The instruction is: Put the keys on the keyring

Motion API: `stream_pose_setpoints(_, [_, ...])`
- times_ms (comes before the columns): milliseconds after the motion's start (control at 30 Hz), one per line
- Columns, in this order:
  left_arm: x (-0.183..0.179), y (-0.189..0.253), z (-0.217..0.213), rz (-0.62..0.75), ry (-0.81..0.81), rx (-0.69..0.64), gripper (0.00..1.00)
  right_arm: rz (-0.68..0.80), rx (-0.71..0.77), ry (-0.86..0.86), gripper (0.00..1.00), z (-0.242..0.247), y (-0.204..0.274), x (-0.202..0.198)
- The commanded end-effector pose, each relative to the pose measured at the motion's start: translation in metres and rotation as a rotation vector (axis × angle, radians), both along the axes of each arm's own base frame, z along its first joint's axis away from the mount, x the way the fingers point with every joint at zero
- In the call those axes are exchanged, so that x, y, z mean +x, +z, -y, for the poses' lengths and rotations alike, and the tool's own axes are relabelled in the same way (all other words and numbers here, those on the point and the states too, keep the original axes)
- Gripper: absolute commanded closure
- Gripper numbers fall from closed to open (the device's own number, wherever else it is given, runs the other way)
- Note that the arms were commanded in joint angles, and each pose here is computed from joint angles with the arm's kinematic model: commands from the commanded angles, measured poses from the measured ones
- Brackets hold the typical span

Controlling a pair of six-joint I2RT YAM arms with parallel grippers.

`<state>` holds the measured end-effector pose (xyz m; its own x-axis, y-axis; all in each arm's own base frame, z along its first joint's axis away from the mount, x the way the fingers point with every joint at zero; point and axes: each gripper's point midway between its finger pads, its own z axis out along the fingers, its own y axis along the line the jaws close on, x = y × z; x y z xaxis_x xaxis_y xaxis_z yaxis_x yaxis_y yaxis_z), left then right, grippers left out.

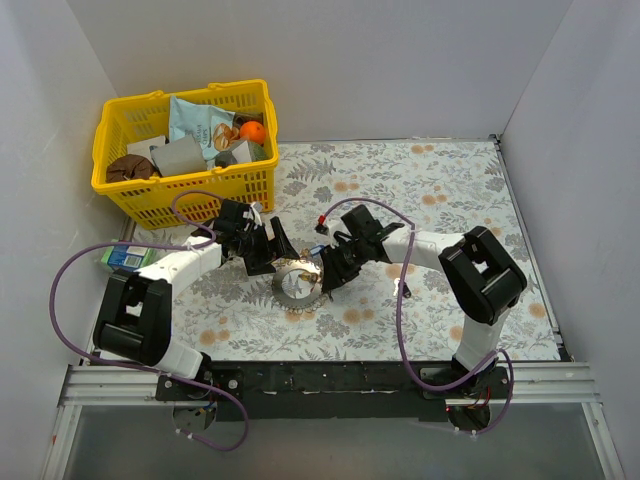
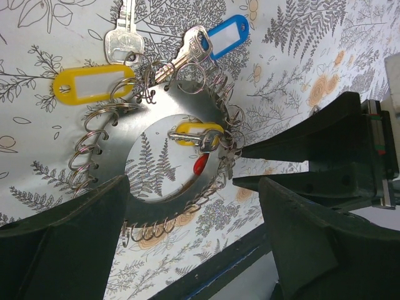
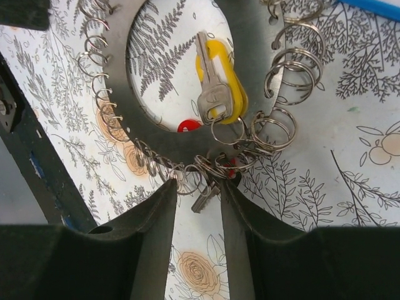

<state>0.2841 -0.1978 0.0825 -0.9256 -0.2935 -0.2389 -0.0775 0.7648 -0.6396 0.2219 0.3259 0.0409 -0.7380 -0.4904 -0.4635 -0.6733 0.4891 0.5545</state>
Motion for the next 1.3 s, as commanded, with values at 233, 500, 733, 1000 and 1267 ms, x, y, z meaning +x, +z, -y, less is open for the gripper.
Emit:
stream_pose_setpoints(233, [0.003, 0.008, 0.005, 0.026, -0.023, -0.019, 0.16, -0.029, -0.012, 0.021, 0.58, 0.001, -0.007, -0.005])
stream_pose_setpoints(500, [0.001, 0.006, 0.003, 0.019, -0.02, -0.017, 0.16, -0.047, 0.081, 0.047, 0.67, -0.01, 0.01, -0.012])
stream_pose_setpoints(733, [-0.001, 0.004, 0.004, 0.015, -0.023, -0.019, 0.16, -0.059, 0.094, 0.046, 0.71, -0.01, 0.01, -0.014])
stream_pose_setpoints(1000, [-0.001, 0.004, 0.004, 0.018, -0.023, -0.02, 0.16, -0.072, 0.049, 0.011, 0.77, -0.007, -0.004, -0.011])
stream_pose_setpoints(1267, [-0.004, 0.004, 0.003, 0.017, -0.021, -0.021, 0.15, -0.089, 0.089, 0.018, 0.88, -0.013, 0.002, -0.013])
